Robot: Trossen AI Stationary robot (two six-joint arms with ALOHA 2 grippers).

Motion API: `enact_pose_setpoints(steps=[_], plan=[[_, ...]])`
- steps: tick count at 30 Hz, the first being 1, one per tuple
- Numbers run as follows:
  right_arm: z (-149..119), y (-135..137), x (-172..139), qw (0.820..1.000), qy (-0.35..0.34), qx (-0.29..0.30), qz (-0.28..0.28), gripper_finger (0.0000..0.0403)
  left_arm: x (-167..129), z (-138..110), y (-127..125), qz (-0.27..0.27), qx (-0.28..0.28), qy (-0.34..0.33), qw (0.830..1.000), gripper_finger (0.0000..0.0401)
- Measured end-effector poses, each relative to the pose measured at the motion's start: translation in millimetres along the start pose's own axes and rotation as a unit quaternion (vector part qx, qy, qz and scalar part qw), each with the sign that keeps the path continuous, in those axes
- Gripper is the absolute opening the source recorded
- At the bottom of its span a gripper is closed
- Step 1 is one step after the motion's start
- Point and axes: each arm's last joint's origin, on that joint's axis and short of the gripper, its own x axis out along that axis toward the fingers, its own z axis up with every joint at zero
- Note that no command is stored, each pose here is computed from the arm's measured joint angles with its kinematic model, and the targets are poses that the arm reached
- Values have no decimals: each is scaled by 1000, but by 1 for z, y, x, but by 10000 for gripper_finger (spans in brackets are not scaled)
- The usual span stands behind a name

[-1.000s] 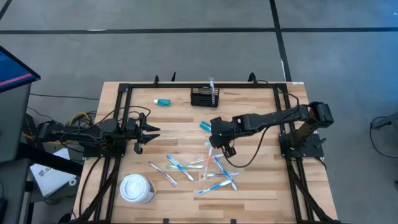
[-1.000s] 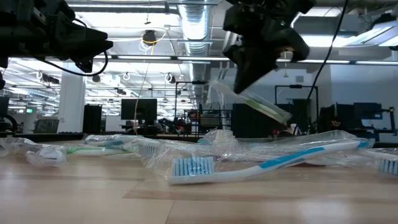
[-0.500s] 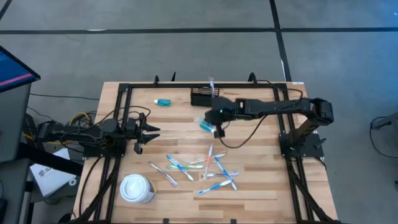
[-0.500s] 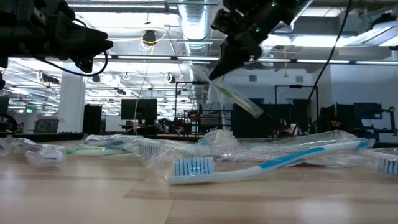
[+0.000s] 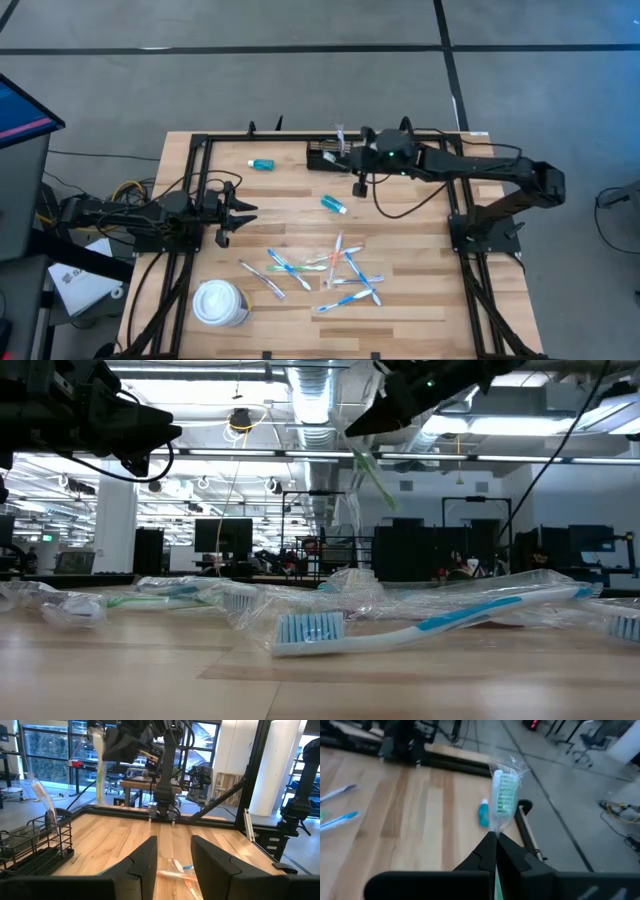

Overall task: Pick & Place toothbrushing station
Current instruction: Put the green toothbrush into the mesh organizer

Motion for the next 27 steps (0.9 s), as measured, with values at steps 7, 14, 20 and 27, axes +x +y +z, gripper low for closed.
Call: enact_pose_setpoints(steps=[7,14,20,27], plan=[[-15,-17,-6,994,-102,45,-20,0,0,0,0,0,0,0,1000,113],[-31,-31,-6,987,-127,79,-51,0,0,0,0,0,0,0,1000,113],[-46,-43,-10,975,-179,110,-78,0,0,0,0,0,0,0,1000,113],[-62,-53,-16,959,-224,137,-108,0,0,0,0,0,0,0,1000,113]])
